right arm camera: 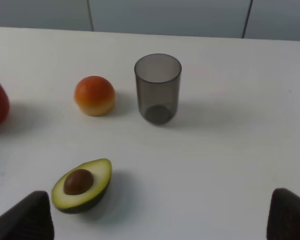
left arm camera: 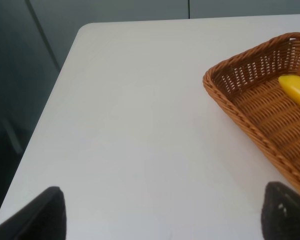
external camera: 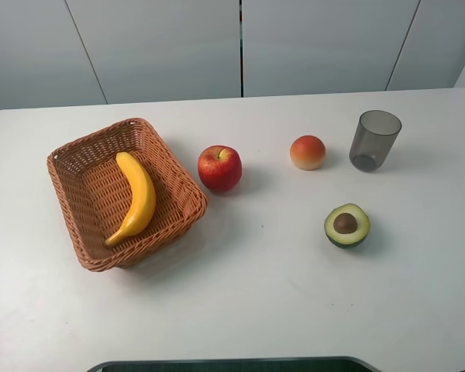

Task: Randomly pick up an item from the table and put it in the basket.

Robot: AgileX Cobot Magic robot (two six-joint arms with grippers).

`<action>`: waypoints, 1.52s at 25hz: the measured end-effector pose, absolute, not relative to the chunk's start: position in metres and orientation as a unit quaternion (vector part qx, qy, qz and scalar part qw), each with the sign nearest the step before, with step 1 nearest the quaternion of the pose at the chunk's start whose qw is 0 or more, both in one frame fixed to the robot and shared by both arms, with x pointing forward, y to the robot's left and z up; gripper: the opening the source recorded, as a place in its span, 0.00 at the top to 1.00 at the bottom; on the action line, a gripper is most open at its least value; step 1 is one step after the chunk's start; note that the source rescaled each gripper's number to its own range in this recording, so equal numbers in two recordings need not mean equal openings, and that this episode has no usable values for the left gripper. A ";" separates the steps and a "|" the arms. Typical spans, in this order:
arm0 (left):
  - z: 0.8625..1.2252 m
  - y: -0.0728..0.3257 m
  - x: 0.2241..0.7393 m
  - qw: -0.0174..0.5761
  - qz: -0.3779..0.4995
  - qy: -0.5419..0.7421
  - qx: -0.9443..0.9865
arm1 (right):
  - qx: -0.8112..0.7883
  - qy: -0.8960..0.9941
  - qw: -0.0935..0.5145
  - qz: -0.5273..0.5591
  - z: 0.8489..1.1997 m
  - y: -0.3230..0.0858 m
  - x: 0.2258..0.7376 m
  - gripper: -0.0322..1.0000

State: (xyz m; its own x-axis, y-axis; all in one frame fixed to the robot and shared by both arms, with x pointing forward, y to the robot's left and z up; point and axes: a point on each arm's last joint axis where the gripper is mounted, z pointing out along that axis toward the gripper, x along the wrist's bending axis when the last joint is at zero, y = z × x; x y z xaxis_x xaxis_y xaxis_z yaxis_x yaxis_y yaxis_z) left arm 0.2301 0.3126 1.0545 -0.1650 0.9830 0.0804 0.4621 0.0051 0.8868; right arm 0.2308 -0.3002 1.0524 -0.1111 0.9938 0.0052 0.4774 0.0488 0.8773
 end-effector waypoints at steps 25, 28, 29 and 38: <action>1.055 0.313 0.230 0.311 0.420 0.638 0.566 | 0.580 0.635 0.342 0.378 1.052 -0.300 0.231 0.13; 1.055 0.313 0.230 0.311 0.420 0.638 0.566 | 0.580 0.635 0.342 0.378 1.052 -0.300 0.231 0.13; 1.055 0.313 0.230 0.311 0.420 0.638 0.566 | 0.580 0.635 0.342 0.378 1.052 -0.300 0.231 0.13; 1.055 0.313 0.230 0.311 0.420 0.638 0.566 | 0.580 0.635 0.342 0.378 1.052 -0.300 0.231 0.13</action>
